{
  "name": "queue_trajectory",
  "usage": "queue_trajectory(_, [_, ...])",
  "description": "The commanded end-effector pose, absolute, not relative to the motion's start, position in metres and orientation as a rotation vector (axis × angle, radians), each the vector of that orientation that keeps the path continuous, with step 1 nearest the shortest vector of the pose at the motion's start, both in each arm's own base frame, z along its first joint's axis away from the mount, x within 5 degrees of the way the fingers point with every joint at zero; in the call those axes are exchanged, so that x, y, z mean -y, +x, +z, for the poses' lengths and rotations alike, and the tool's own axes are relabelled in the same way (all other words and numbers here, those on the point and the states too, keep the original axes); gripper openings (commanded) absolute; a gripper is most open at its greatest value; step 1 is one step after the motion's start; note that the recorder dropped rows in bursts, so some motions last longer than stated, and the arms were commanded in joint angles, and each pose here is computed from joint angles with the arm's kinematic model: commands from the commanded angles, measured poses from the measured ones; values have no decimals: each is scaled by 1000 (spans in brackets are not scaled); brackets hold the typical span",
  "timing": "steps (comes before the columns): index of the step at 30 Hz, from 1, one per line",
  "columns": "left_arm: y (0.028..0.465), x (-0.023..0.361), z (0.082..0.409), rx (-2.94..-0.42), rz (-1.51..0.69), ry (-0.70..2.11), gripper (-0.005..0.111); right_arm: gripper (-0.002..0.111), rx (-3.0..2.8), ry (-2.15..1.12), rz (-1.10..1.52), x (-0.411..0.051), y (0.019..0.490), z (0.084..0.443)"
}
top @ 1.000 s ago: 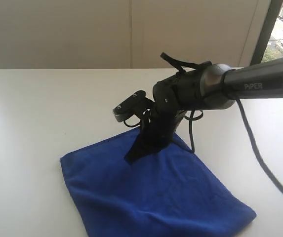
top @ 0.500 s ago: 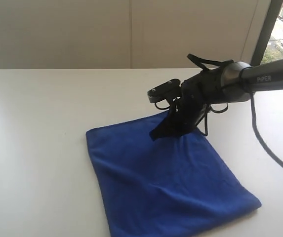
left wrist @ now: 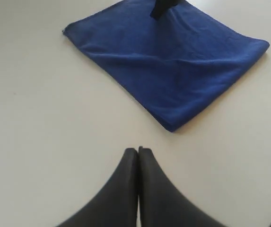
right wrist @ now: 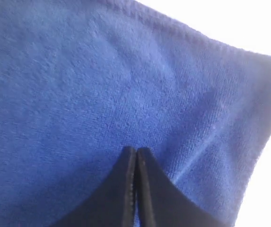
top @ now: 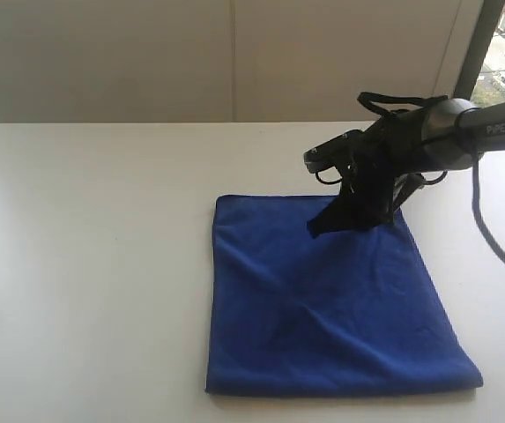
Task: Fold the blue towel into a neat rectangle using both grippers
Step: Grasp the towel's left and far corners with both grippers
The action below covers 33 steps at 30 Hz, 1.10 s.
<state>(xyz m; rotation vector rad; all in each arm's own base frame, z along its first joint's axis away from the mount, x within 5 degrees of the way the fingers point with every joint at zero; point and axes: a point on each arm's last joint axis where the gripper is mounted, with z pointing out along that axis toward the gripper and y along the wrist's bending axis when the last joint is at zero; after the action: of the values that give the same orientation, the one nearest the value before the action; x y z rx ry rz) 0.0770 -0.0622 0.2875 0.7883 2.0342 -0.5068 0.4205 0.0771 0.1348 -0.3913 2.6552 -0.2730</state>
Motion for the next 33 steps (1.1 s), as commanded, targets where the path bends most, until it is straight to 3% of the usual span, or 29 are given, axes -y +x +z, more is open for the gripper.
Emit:
queue_trajectory(1, [88, 69, 273, -2193, -593, 785, 0, 0, -2540, -469, -273, -82, 417, 174])
queue_trajectory(7, [136, 92, 272, -2279, -714, 891, 0, 0, -2559, -660, -233, -68, 406, 199])
queue_trajectory(11, [189, 136, 264, -2267, -689, 987, 0, 0, -2627, -582, -39, -29, 405, 201])
queue_trajectory(14, [219, 182, 231, -2253, -588, 1040, 0, 0, -2647, -394, 19, 9, 407, 199])
queue_trajectory(17, [233, 200, 211, -2285, -566, 1052, 0, 7, -2621, -333, 38, 21, 409, 200])
queue_trajectory(20, [247, 226, 190, -2314, -564, 1109, 0, 25, -2629, -349, 69, 24, 420, 193])
queue_trajectory(22, [254, 237, 181, -2314, -562, 1141, 0, 29, -2675, -382, 116, 23, 430, 184])
queue_trajectory(33, [255, 255, 143, -2377, -560, 1266, 0, 29, -2614, -419, 130, 22, 450, 186])
